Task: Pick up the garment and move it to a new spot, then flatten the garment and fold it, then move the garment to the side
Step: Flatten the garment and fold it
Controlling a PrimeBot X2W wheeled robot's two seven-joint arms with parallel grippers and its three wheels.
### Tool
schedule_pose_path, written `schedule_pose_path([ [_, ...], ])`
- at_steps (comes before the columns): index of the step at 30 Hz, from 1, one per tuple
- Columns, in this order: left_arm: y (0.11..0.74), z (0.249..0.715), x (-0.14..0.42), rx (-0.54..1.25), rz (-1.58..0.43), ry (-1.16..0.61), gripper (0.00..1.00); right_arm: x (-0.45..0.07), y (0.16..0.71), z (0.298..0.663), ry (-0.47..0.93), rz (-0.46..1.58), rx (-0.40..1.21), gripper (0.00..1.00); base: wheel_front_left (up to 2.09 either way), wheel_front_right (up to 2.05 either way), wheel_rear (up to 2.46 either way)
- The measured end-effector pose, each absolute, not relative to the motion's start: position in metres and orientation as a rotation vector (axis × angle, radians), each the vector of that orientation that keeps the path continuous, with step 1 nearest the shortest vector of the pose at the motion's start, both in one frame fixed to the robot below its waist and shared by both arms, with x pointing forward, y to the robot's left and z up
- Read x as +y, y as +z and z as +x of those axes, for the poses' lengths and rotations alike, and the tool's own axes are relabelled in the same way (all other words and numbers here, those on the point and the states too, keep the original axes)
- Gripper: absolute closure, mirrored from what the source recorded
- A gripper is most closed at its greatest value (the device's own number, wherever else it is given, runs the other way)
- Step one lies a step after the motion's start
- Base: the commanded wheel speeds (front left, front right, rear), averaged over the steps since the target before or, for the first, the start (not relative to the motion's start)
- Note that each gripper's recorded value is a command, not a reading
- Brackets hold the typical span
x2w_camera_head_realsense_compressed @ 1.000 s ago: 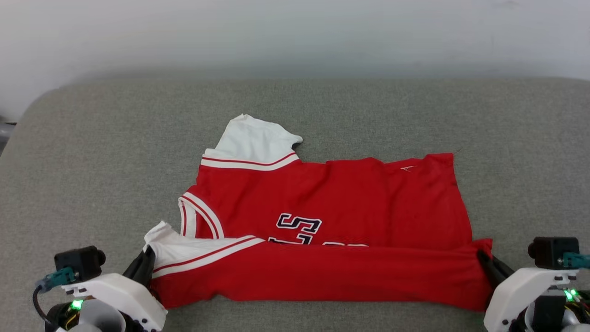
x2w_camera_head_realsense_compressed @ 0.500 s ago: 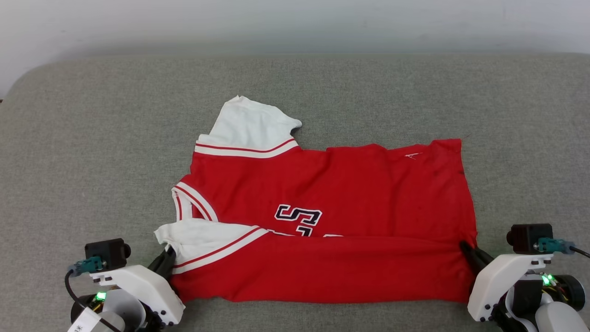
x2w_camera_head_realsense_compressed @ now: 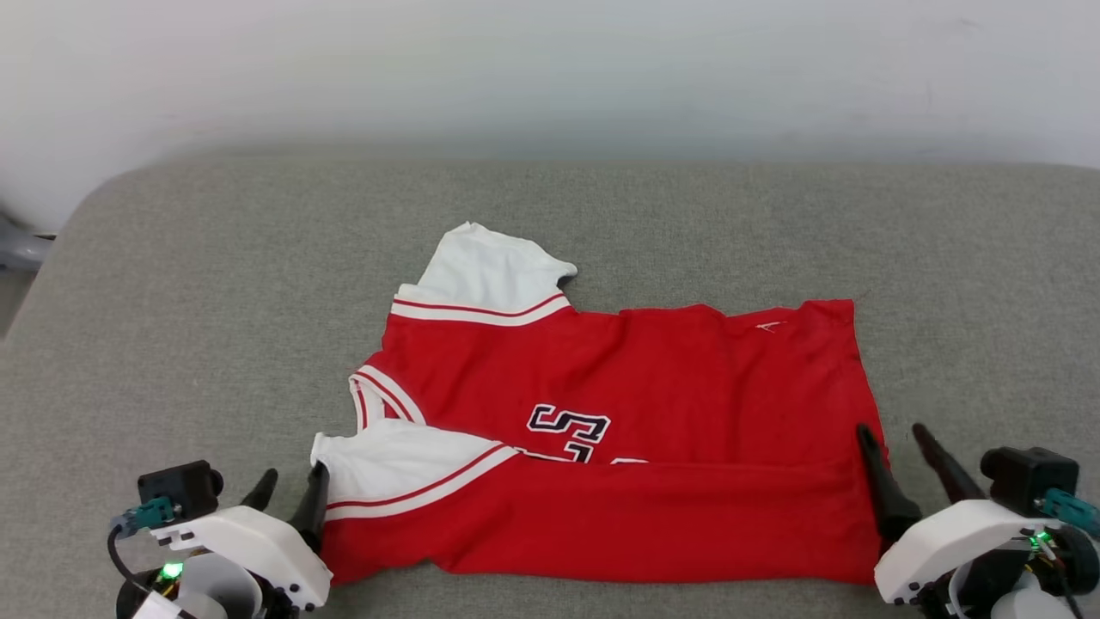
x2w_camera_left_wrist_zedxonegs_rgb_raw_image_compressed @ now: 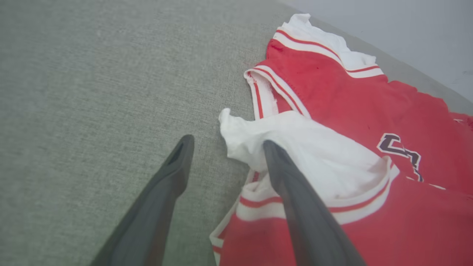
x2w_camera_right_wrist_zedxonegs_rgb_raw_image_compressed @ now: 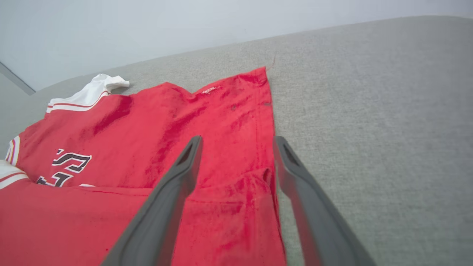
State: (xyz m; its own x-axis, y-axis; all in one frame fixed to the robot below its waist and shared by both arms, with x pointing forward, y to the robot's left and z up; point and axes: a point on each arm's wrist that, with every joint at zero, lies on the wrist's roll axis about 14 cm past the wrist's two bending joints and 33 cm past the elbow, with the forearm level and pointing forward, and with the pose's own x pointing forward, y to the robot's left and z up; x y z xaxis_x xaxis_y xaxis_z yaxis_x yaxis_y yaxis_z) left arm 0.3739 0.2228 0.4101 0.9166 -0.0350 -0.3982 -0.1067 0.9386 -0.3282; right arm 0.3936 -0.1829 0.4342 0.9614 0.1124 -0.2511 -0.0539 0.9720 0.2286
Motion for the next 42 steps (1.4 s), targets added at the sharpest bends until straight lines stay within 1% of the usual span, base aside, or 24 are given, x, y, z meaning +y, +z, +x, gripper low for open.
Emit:
schedule_pose_path([
  [4,0.424,0.375,0.238,0.361,-0.313,0.067,0.00,-0.186,0.462,0.396,0.069,0.188,0.145,0.00,0.00,0.00,0.00],
  [8,0.437,0.380,0.241,0.356,-0.297,0.044,0.00,-0.189,0.476,0.392,0.050,0.169,0.092,0.00,0.00,0.00,0.00],
  [10,0.442,0.383,0.237,0.386,-0.289,0.000,0.00,-0.188,0.479,0.390,0.048,0.162,0.086,0.00,0.00,0.00,0.00],
  [15,0.440,0.377,0.222,0.537,-0.286,-0.103,0.00,-0.191,0.481,0.382,0.030,0.163,0.095,0.00,0.00,0.00,0.00],
  [20,0.427,0.362,0.208,0.720,-0.299,-0.158,0.00,-0.196,0.482,0.376,0.013,0.166,0.096,0.00,0.00,0.00,0.00],
  [30,0.375,0.332,0.201,0.987,-0.261,-0.136,0.00,-0.198,0.468,0.374,-0.005,0.226,0.137,0.00,0.00,0.00,0.00],
  [37,0.360,0.328,0.190,1.064,-0.235,-0.190,0.00,-0.204,0.462,0.376,-0.027,0.242,0.152,0.00,0.00,0.00,0.00],
  [38,0.359,0.328,0.189,1.066,-0.228,-0.194,0.54,-0.206,0.461,0.376,-0.034,0.245,0.153,0.00,0.00,0.00,0.00],
  [39,0.359,0.328,0.187,1.065,-0.229,-0.201,0.96,-0.208,0.461,0.377,-0.040,0.247,0.154,0.00,0.00,0.00,0.00],
  [40,0.358,0.329,0.187,1.059,-0.232,-0.200,1.00,-0.210,0.461,0.377,-0.044,0.248,0.159,0.00,0.00,0.00,0.00],
  [42,0.359,0.330,0.186,1.041,-0.219,-0.211,1.00,-0.212,0.458,0.376,-0.051,0.261,0.183,0.00,0.00,0.00,0.00],
])
